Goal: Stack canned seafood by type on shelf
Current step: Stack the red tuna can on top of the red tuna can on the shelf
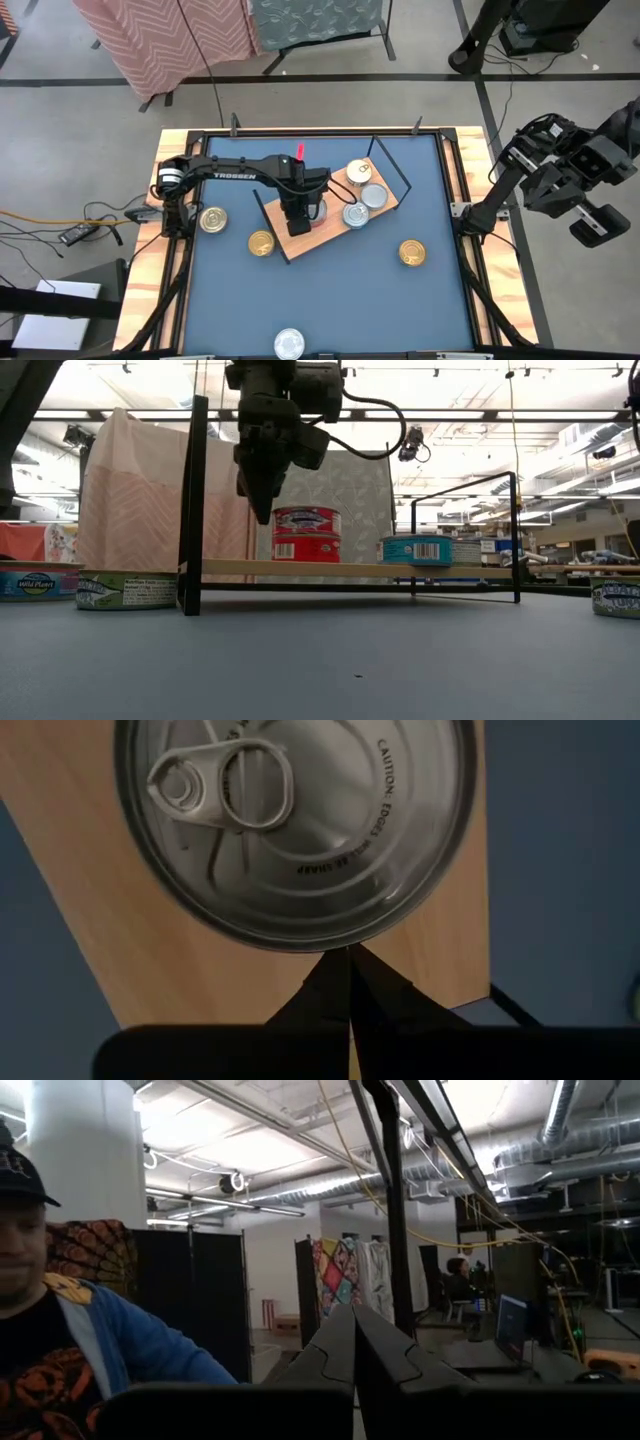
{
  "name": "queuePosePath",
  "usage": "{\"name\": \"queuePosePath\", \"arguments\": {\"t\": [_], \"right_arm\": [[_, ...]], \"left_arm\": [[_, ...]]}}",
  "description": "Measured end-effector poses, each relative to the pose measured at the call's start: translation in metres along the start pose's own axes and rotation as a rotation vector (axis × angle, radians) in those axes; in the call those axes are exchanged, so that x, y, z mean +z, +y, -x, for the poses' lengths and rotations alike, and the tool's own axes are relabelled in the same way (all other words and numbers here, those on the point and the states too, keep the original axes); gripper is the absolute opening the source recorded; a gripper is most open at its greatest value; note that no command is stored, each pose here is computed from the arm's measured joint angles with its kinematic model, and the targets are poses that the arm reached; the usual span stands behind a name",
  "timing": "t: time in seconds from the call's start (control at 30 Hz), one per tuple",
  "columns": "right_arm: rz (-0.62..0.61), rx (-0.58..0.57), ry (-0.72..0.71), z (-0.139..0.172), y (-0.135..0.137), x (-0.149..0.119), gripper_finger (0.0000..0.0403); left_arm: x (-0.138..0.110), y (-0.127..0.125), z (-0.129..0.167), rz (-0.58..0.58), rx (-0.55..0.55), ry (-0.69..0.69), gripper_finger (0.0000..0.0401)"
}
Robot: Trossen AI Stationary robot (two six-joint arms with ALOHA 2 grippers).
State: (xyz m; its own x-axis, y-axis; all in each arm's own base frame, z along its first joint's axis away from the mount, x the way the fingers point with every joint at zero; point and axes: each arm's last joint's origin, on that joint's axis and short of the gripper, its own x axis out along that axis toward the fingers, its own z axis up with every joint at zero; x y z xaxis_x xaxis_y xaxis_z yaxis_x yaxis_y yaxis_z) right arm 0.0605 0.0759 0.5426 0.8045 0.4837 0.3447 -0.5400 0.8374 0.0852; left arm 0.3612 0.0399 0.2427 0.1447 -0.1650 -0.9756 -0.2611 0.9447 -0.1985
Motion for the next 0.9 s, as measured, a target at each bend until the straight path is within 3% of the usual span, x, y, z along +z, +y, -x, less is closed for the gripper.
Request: {"name": "queuePosePath", "arguments": {"t": [0.17, 0.47, 0.7, 0.9], "right_arm": [[-0.001, -0.033, 0.014, -0.001, 0.001, -0.001, 0.0007], [0.011, -0.036, 0.029, -0.002, 0.006, -0.003, 0.0007], [0.034, -0.041, 0.028, -0.002, 0.008, -0.003, 0.0007], [0.025, -0.031, 0.016, -0.003, 0.011, -0.002, 0.0007]], "left_arm": [[0.002, -0.005, -0.001, 0.055, -0.058, -0.013, 0.0], [-0.008, -0.028, -0.011, 0.051, -0.105, 0.045, 0.0], [0.001, -0.034, -0.02, 0.095, -0.139, -0.065, 0.0], [-0.002, -0.031, -0.031, 0.117, -0.068, -0.083, 0.0]]}}
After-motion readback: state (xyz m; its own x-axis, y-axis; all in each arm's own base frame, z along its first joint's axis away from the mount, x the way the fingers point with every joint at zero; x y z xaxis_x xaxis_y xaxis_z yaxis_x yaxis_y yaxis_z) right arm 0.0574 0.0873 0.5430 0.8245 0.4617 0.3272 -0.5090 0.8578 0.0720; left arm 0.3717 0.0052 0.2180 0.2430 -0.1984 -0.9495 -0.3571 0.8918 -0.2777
